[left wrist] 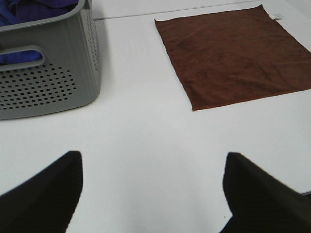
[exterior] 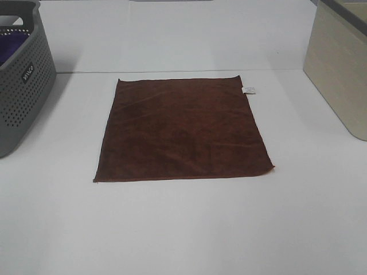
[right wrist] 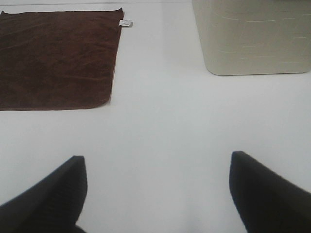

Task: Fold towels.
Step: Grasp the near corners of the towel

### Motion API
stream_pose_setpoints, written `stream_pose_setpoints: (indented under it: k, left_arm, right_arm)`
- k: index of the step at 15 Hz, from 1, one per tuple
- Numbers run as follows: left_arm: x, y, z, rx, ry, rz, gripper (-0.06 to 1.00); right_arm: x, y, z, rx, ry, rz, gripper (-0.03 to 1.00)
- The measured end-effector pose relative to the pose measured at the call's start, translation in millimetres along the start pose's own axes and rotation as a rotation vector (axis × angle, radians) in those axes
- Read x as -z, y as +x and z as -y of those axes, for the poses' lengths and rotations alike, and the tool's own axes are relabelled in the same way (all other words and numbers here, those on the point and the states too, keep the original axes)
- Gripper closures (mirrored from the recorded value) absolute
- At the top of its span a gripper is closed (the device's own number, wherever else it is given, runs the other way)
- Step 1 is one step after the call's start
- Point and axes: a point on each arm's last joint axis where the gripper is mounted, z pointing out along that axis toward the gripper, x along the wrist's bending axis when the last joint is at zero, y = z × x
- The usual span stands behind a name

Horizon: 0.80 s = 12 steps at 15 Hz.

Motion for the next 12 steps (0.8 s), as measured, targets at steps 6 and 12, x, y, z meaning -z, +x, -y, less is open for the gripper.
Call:
stream_pose_setpoints:
  k: [6,12]
  left_arm:
    - [0.0,0.2,-0.1,-0.001,-0.001,-0.003,0.19]
    - [1.6,0.3,-2.4,-0.002,-0.018,-0.006,0.19]
  right_arm:
    - [0.0,0.0,0.0,0.0,0.0,0.0,0.2]
    - [0.0,0.0,0.0,0.0,0.0,0.0,0.2]
